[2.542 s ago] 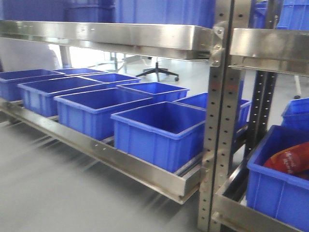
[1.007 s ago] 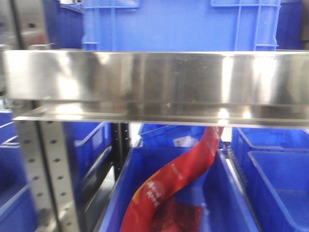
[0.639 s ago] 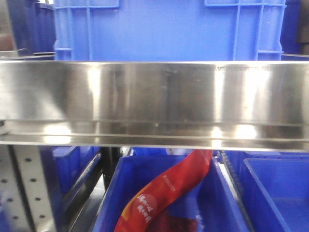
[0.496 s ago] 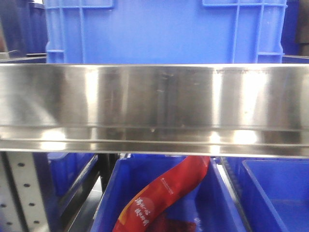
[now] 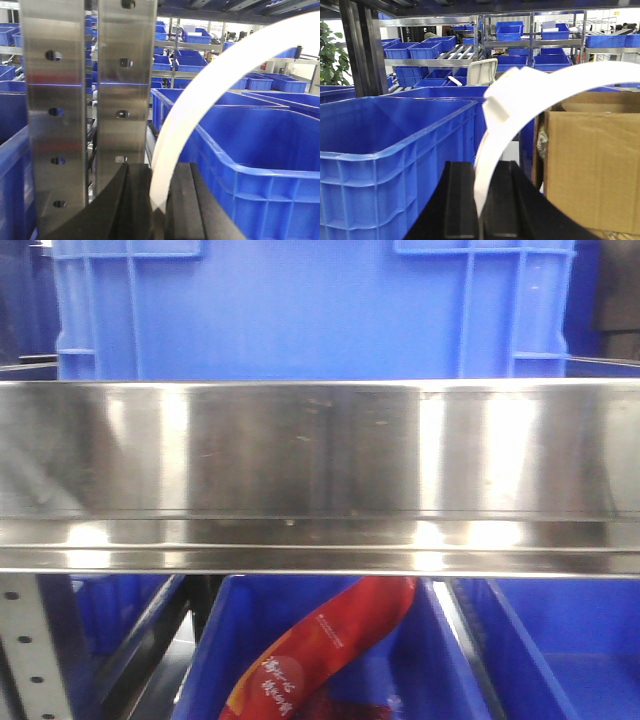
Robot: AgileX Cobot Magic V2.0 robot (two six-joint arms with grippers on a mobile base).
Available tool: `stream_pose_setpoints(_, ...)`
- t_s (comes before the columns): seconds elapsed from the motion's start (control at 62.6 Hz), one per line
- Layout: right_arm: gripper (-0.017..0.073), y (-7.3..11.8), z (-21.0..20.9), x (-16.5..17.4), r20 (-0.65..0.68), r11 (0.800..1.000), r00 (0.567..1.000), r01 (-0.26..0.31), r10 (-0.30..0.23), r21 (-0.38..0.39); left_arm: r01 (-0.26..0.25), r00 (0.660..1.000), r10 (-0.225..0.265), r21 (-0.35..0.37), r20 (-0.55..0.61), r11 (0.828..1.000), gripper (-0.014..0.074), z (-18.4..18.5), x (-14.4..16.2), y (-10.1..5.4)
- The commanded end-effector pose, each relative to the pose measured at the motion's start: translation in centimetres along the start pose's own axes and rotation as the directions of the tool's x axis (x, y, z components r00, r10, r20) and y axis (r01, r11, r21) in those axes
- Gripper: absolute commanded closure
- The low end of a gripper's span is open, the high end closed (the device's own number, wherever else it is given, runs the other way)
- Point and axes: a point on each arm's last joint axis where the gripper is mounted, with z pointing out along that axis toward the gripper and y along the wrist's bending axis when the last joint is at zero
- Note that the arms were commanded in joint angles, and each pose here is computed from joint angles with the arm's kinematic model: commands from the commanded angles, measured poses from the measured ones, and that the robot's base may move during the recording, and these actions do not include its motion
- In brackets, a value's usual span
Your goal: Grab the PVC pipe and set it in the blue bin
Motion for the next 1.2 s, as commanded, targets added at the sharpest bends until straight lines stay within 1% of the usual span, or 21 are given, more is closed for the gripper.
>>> stream_pose_setpoints(0.0, 0.0722, 0.0, -0.1, -0.2, 0.026, 1.0, 1.0, 0.011, -0.011, 0.006, -0.002, 0.999, 0.002, -0.002, 0.034, 1.0, 0.0704, -0.2, -0.3, 0.0)
stream_pose_setpoints(0.607, 0.0722, 0.0, -0.1, -0.2, 0.026, 1.0, 1.0, 0.011, -0.011, 0.006, -0.002, 0.999, 0.002, -0.002, 0.034, 1.0, 0.0704, -0.2, -0.3, 0.0)
stream_pose_setpoints(0.671, 0.0722, -0.1, -0.1, -0.3, 0.038, 1.0, 0.999, 0.011, -0.011, 0.009, -0.002, 0.999, 0.002, -0.001, 0.05, 1.0, 0.0704, -0.2, -0.5, 0.0)
stream_pose_setpoints(0.767, 0.0722, -0.1, -0.1, -0.6, 0.066, 1.0, 0.998, 0.011, -0.012, 0.014, -0.002, 0.994, 0.002, 0.003, 0.113, 1.0, 0.0704, -0.2, -1.1, 0.0)
stream_pose_setpoints(0.847, 0.0722, -0.1, -0.1, -0.6, 0.066, 1.0, 0.998, 0.011, -0.012, 0.014, -0.002, 0.99, 0.001, 0.005, 0.142, 1.0, 0.0704, -0.2, -1.3, 0.0)
stream_pose_setpoints(0.863, 0.0722, -0.1, -0.1, -0.6, 0.066, 1.0, 0.998, 0.011, -0.012, 0.014, -0.002, 0.987, 0.001, 0.006, 0.163, 1.0, 0.0704, -0.3, -1.5, -0.1)
stream_pose_setpoints(1.183, 0.0722, -0.1, -0.1, -0.6, 0.066, 1.0, 0.998, 0.011, -0.012, 0.014, -0.002, 0.986, 0.001, 0.006, 0.168, 1.0, 0.0704, -0.3, -1.6, -0.1)
